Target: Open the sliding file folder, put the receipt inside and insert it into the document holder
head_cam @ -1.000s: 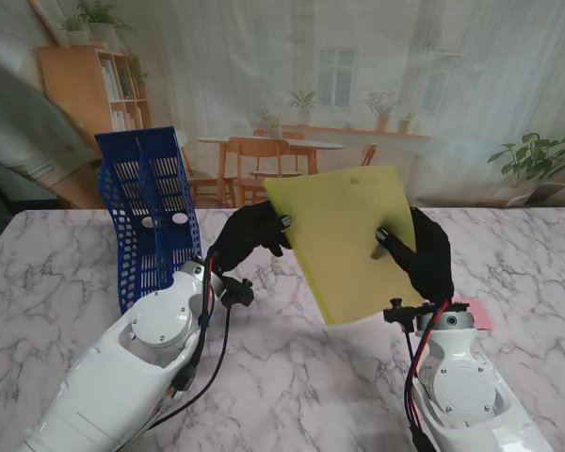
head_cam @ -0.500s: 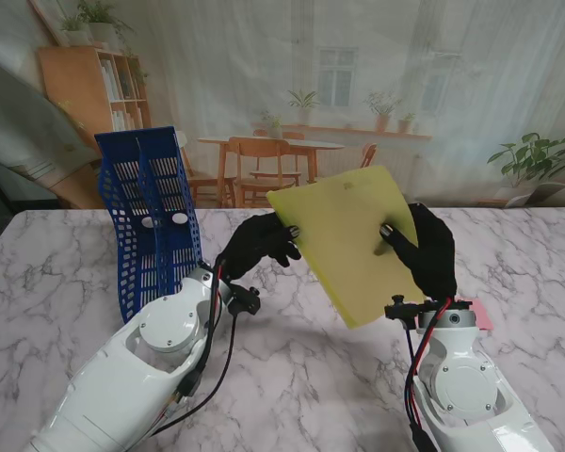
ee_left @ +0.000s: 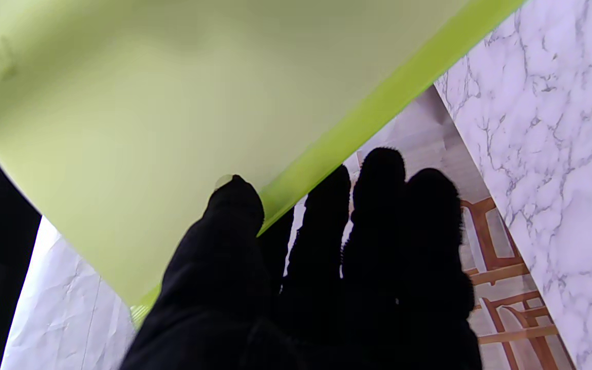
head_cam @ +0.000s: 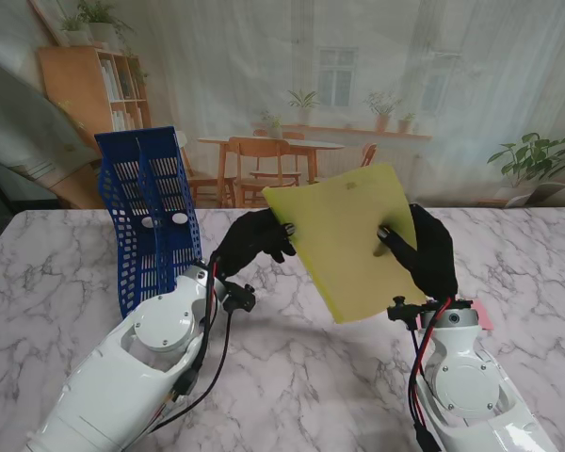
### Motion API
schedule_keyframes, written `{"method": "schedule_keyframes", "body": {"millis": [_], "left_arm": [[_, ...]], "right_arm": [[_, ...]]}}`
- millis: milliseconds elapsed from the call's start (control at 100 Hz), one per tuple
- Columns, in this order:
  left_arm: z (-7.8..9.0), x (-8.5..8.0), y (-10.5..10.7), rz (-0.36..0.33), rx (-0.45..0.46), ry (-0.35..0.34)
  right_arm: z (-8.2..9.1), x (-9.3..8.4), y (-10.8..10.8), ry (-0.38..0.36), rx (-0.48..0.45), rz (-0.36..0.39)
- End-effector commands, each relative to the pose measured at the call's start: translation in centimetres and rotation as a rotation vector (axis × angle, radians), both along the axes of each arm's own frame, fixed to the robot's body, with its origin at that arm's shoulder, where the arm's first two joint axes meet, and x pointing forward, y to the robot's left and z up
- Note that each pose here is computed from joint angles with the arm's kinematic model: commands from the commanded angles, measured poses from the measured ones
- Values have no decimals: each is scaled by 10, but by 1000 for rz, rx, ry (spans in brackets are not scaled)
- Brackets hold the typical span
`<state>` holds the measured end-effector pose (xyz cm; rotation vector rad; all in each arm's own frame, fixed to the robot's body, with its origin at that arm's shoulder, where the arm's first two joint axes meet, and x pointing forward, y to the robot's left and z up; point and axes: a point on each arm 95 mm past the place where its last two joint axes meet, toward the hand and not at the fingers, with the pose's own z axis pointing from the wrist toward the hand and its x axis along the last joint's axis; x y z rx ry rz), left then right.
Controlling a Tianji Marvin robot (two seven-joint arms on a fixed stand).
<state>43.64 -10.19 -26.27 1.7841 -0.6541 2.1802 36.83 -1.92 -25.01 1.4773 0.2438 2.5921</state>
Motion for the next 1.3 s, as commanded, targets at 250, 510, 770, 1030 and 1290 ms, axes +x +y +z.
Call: {"method": "schedule_keyframes", "body": {"millis": [250,510,770,1030,1290], "left_arm": [[24,3,-1,-46,20,-54],[33,3,-6,-73,30,-68],[36,3,-13,-92,37,-67],[35,2,-17,-105,38,-57],[34,1,-18,-102,41,-55]], "right_arm": [[-22,-8,-11,166,-90,33],[-30,-11,-19,234,-85,80],[-36,-6,-17,278,-88,107],[-36,-3,-13,302,-61,161],[-38,-5,-16,295,-31,181]]}}
